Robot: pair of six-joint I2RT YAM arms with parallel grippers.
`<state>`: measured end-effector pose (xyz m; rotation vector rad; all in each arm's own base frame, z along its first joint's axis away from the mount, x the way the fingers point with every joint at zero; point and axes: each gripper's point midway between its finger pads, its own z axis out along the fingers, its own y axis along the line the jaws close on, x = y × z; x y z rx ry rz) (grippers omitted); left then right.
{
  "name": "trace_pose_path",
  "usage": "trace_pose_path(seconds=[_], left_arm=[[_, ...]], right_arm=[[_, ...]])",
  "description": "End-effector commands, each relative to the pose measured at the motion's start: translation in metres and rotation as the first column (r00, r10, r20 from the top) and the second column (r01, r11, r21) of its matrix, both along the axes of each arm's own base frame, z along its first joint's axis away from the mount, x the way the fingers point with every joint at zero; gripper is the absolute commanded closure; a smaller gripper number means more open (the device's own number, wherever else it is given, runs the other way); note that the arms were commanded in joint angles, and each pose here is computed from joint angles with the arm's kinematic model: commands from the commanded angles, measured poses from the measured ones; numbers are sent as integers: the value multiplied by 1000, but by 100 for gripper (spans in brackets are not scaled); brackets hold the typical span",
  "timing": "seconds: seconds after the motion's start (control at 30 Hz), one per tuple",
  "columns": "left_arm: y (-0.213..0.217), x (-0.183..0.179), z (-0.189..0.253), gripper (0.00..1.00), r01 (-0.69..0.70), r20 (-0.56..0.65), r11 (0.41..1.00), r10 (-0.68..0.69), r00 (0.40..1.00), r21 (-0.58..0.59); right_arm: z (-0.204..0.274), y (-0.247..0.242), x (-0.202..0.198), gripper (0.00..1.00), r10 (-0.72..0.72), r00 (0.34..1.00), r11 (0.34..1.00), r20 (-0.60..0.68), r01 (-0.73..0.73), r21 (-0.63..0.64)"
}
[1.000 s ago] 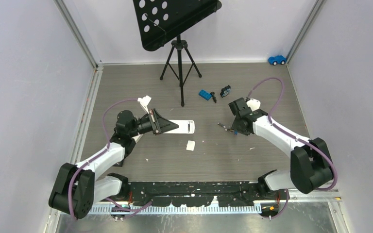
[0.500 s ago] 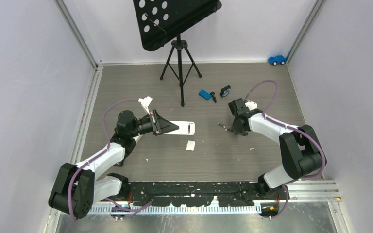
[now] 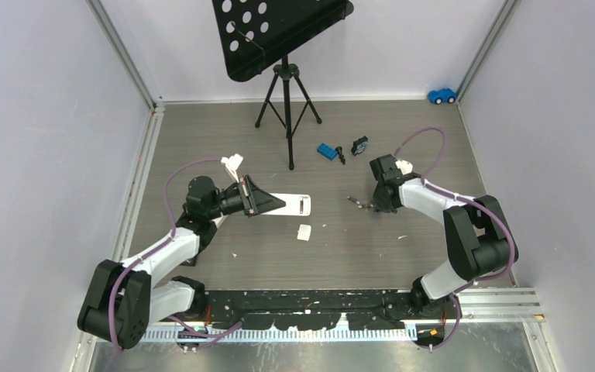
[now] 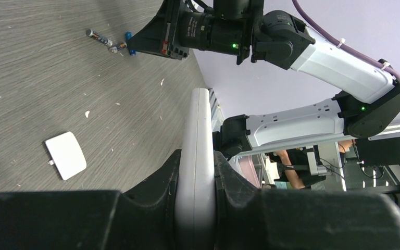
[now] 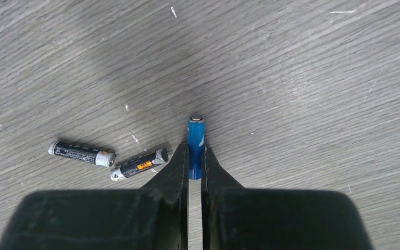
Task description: Load the batteries into the remote control
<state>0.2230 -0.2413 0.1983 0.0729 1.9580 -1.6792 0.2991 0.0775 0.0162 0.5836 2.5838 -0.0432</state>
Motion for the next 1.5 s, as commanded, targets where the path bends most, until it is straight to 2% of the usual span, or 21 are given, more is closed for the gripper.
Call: trace_pose_path(seconds=[0.0, 0.07, 0.17, 0.27, 0.37, 0.47, 0.6, 0.73, 0.8, 0.87, 1.03, 1.17, 1.23, 1.3, 1.47], left_arm=[[-3, 4, 19, 100, 14, 78, 1000, -13, 997, -12], [-3, 5, 20, 100, 11, 77, 1000, -10, 997, -12], [-3, 6, 20, 100, 8, 76, 1000, -7, 997, -12], [-4, 8, 20, 100, 2, 68, 1000, -2, 998, -12], [-5, 10, 22, 100, 2, 64, 1000, -1, 998, -20], [-8, 11, 29, 100, 17, 68, 999, -13, 998, -52], [-12, 12, 37, 100, 38, 64, 995, -32, 997, -95], [-14, 11, 46, 100, 58, 64, 987, -49, 997, -147], [-15, 10, 50, 100, 70, 72, 984, -58, 996, -165], [-15, 9, 51, 100, 77, 78, 982, -64, 995, -175], [-15, 8, 55, 100, 78, 98, 979, -60, 993, -190], [-15, 8, 57, 100, 85, 114, 977, -64, 991, -194], [-15, 8, 57, 100, 86, 116, 978, -64, 991, -192], [-15, 8, 55, 100, 87, 112, 978, -66, 991, -191], [-14, 15, 47, 100, 48, 66, 982, -36, 997, -185]], right_arm=[[-2, -7, -5, 97, -9, 1000, 1000, 2, 9, -20], [14, -6, -2, 98, -6, 998, 1000, 56, 6, -1], [55, 9, 4, 98, 35, 978, 994, 207, -55, 94], [116, 42, 5, 98, 134, 896, 942, 424, -247, 226], [174, 83, -13, 100, 213, 774, 805, 597, -485, 342], [236, 122, -37, 100, 226, 646, 598, 729, -683, 420], [295, 150, -74, 100, 244, 459, 395, 854, -852, 345], [322, 178, -122, 100, 302, 253, 188, 919, -961, 203], [318, 193, -146, 100, 373, 184, 110, 910, -982, 154], [313, 204, -161, 100, 434, 127, 72, 892, -992, 106], [292, 221, -172, 100, 564, 81, 61, 822, -997, 57], [278, 230, -181, 100, 631, 52, 7, 774, -998, 62], [274, 233, -178, 100, 651, 56, 26, 757, -998, 52], [270, 233, -168, 100, 664, 92, 85, 742, -995, 48], [264, 214, -120, 99, 663, 345, 408, 665, -911, 66]])
